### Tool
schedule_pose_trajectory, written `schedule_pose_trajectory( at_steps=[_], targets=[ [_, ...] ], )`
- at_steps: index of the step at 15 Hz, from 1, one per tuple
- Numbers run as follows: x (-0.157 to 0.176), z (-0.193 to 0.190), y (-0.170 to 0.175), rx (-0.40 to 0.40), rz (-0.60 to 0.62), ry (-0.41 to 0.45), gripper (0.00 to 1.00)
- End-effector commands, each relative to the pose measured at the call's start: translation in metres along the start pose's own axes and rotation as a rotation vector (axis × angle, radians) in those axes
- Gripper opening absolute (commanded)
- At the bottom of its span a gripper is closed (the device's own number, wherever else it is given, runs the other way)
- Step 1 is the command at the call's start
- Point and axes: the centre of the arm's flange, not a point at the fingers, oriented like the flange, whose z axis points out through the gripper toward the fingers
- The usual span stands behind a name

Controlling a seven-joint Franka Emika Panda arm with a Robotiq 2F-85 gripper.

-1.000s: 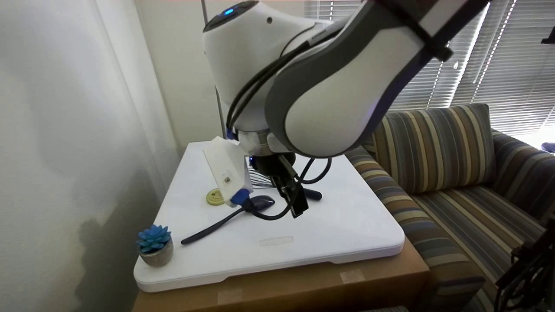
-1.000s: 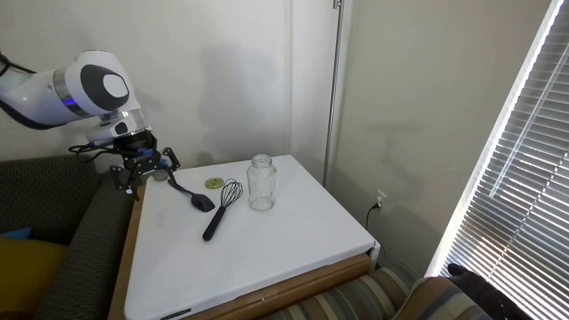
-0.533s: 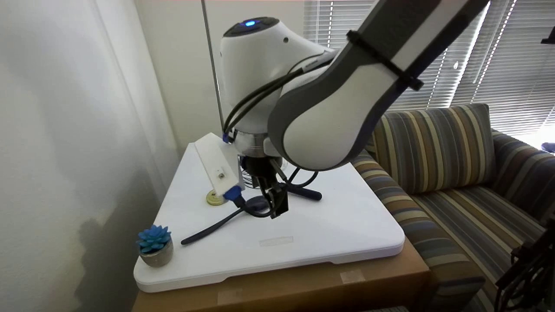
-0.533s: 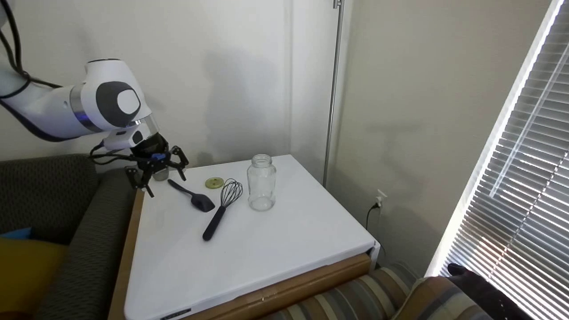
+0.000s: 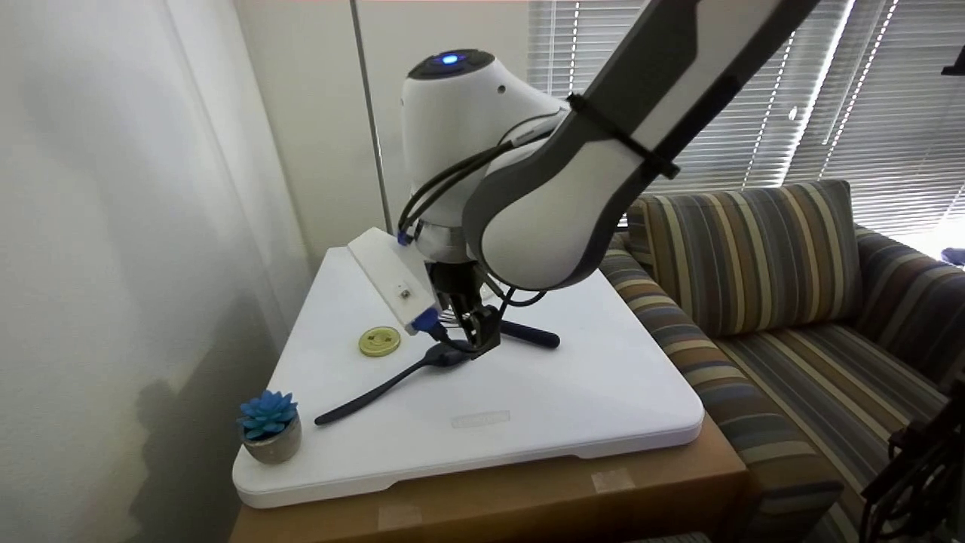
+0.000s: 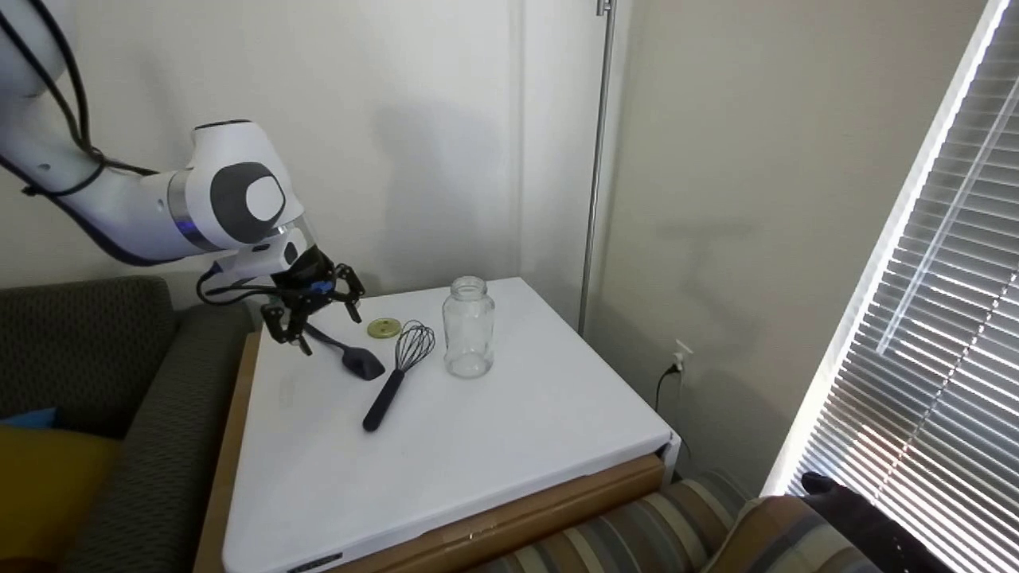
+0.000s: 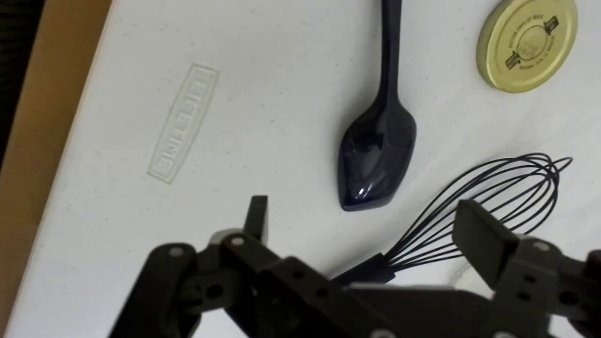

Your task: Put the spatula and whisk inside the glass jar

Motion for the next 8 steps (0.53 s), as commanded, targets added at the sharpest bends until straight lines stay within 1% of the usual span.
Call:
schedule_pose_trajectory(
  at_steps=[1,3,4,5,8],
  targets=[
    [0.014,0.013,-0.026,0.014,-0.018,-0.014,1.0],
    [0.018,0.017,-0.032,0.007,-0.027,-0.024,1.0],
    [0.02,0.013,-0.031,-0.021,-0.062,-0.044,1.0],
    [0.017,0.01,-0.02,0.002,-0.028,-0.011,1.0],
    [0.016,0.009,-0.021,0.002,-0.033,-0.012,1.0]
  ],
)
